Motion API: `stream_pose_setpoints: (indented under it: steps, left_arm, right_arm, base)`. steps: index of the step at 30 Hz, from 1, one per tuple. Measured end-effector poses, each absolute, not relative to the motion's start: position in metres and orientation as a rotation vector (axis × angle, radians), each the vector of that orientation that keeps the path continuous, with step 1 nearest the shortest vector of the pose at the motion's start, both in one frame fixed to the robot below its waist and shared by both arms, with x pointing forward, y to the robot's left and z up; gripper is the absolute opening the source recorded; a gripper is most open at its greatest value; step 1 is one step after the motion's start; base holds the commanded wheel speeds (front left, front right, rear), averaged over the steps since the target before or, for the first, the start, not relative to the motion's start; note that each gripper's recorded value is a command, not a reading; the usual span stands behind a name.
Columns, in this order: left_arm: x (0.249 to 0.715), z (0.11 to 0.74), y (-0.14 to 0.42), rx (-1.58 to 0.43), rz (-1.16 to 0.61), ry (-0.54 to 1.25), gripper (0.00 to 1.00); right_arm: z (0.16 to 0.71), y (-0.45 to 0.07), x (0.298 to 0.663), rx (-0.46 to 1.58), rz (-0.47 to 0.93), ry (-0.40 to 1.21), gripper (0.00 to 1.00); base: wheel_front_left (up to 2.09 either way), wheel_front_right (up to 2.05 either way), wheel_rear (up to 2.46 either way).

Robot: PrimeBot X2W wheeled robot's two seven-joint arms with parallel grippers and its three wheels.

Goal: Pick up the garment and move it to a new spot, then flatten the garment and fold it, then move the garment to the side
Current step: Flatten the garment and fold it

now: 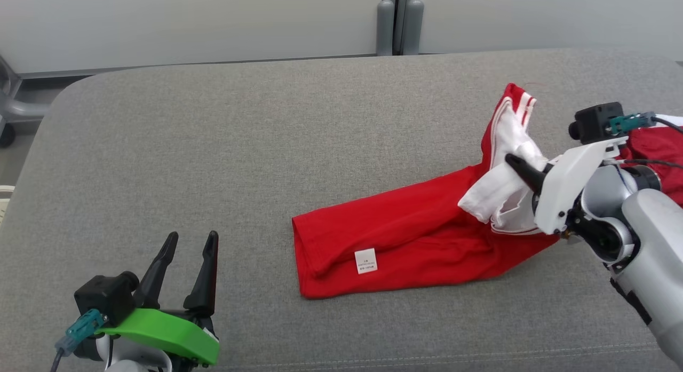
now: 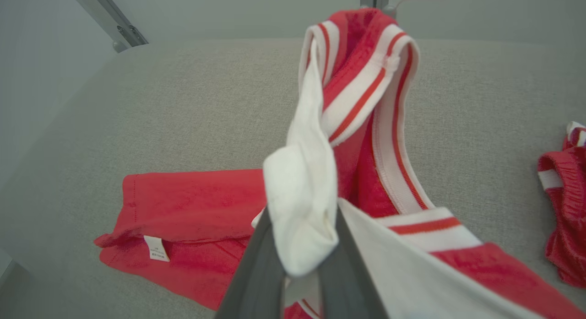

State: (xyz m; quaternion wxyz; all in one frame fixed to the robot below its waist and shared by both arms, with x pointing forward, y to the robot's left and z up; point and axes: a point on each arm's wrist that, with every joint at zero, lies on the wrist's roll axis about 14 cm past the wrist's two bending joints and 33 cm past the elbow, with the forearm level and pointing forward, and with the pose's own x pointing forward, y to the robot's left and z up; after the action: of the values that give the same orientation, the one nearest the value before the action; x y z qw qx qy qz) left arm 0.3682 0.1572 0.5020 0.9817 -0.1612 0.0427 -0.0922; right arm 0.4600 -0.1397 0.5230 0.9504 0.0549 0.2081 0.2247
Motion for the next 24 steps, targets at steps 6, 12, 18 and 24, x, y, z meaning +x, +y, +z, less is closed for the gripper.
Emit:
stream_pose_setpoints:
  steps: [6,12,18,24]
  left_arm:
    - [0.361,0.505,0.162,-0.34,-0.17,0.07,1.0]
    - [0.353,0.505,0.166,-0.352,-0.153,0.059,1.0]
    - [0.345,0.503,0.171,-0.358,-0.14,0.056,1.0]
    - [0.339,0.502,0.173,-0.369,-0.126,0.055,1.0]
  right_arm:
    - [0.524,-0.088,0.448,0.078,0.578,0.442,0.0]
    - [0.512,-0.036,0.432,0.053,0.682,0.489,0.0]
    - [0.494,0.004,0.421,0.048,0.735,0.546,0.0]
    - [0.483,0.033,0.418,0.036,0.761,0.571,0.0]
  base:
    - [0.0,0.0,0.0]
    - [0.0,0.0,0.0]
    - [0.0,0.0,0.0]
    - [0.0,0.0,0.0]
